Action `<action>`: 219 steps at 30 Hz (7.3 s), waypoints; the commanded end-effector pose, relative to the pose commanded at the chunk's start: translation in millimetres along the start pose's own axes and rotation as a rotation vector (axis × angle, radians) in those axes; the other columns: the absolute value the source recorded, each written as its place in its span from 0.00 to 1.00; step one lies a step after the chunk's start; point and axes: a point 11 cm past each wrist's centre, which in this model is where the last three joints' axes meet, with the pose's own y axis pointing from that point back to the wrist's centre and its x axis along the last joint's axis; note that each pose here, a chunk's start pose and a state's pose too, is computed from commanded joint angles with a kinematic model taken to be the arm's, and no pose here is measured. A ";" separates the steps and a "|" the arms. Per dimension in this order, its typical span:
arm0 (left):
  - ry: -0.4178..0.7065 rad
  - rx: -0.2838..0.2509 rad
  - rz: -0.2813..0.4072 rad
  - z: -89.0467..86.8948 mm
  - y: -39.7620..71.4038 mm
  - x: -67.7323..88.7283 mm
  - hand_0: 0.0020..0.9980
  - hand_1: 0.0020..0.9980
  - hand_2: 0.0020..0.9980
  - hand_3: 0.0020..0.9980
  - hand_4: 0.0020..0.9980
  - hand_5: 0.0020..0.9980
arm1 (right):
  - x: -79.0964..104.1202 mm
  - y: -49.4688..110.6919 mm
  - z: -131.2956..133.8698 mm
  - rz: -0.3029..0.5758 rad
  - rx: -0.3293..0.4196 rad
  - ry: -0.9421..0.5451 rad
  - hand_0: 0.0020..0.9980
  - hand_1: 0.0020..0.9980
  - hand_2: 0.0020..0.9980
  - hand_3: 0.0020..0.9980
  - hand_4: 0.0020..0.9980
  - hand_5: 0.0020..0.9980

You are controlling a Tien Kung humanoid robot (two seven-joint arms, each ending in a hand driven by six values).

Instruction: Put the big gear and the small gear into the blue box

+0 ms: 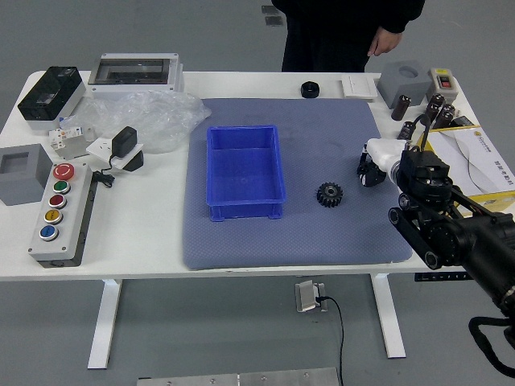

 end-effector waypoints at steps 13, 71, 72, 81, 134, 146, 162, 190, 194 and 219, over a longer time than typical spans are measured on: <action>0.001 0.000 0.001 0.0 0.2 1.1 0.83 0.79 0.78 0.76 0.67 0.37 | 10.3 0.7 2.5 0.034 -0.001 -0.009 0.57 0.46 0.48 0.54 0.56 0.11; 0.013 0.008 0.012 -3.4 1.0 8.8 0.83 0.79 0.78 0.76 0.67 0.38 | 73.3 86.2 -197.7 0.195 0.507 0.061 0.60 0.53 0.66 0.87 0.83 0.43; 0.013 0.008 0.012 -3.3 1.1 8.8 0.83 0.79 0.78 0.76 0.67 0.38 | 73.3 85.9 -197.6 0.192 0.506 0.061 0.62 0.57 0.72 0.91 0.85 0.46; 0.013 0.009 0.011 -3.6 0.9 8.4 0.83 0.79 0.78 0.76 0.67 0.38 | 75.4 83.8 -190.3 0.185 0.492 0.059 0.63 0.59 0.74 0.91 0.86 0.47; 0.026 0.002 0.018 -2.5 1.7 12.0 0.83 0.79 0.78 0.76 0.67 0.38 | -0.5 51.3 -63.5 -0.049 0.241 0.196 0.66 0.61 0.72 0.71 0.81 0.39; 0.026 -0.005 0.018 0.9 2.5 12.0 0.83 0.79 0.78 0.76 0.67 0.37 | -9.0 48.1 -63.6 -0.067 0.234 0.195 0.66 0.60 0.71 0.71 0.81 0.39; 0.025 -0.009 0.018 3.2 3.0 12.0 0.83 0.79 0.78 0.76 0.67 0.37 | -15.5 44.5 -63.0 -0.077 0.225 0.188 0.64 0.57 0.66 0.65 0.68 0.38; 0.021 -0.006 0.021 2.4 3.2 13.5 0.83 0.79 0.78 0.76 0.67 0.38 | -7.0 43.5 -62.5 -0.026 0.225 0.161 0.59 0.48 0.52 0.60 0.46 0.37; 0.023 -0.006 0.022 2.1 3.2 14.2 0.83 0.79 0.78 0.76 0.67 0.38 | 2.2 43.9 -61.2 -0.005 0.222 0.161 0.58 0.48 0.52 0.60 0.44 0.37; 0.031 -0.001 0.031 -1.0 3.7 20.1 0.83 0.79 0.78 0.76 0.67 0.38 | 103.7 76.7 -111.8 0.219 0.341 0.193 0.58 0.48 0.52 0.60 0.44 0.35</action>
